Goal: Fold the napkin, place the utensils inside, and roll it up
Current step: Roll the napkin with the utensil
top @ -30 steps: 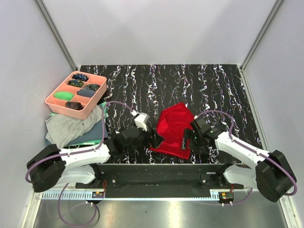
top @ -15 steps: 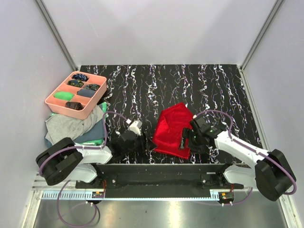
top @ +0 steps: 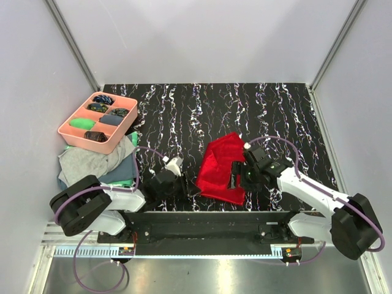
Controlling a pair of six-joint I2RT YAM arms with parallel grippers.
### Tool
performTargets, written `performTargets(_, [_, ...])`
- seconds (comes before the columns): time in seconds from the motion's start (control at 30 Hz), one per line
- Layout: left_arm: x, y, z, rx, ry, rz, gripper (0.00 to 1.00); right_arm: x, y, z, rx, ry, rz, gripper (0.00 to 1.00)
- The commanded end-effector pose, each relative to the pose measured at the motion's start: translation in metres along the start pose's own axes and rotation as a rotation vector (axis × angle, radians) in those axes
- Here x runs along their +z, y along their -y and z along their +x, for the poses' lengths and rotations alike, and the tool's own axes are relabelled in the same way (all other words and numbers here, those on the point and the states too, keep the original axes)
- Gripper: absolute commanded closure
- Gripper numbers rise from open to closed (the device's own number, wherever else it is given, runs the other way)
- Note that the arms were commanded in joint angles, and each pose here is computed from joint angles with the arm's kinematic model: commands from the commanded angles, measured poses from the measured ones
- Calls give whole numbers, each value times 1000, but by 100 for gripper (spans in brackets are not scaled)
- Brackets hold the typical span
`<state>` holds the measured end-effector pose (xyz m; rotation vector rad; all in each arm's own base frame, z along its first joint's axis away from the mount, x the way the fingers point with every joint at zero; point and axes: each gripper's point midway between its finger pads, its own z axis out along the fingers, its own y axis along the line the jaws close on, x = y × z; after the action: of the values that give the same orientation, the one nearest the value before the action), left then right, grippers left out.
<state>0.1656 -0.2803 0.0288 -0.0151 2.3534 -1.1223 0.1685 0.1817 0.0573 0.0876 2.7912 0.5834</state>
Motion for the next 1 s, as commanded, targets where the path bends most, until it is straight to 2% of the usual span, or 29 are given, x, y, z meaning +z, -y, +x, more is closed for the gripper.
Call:
performTargets(0.0, [4,18,-8,2,4,56,65,-15,-42,-29,-181,126,-96,19])
performTargets(0.13, [5,27,-15,3,11,66,76,-8,-67,-20,-352,186,-36,19])
performTargets(0.17, [5,26,-14,0,7,58,80,-7,-68,-28,-367,244,6,19])
performTargets(0.4, [3,33,-21,-31,5,54,97,12,-101,-18,-541,354,66,19])
performTargets(0.77, [-1,34,-26,-83,-21,35,100,40,-137,13,-808,449,180,15])
performTargets(0.97, [-3,36,-28,-100,-27,46,100,61,-130,20,-853,465,283,16])
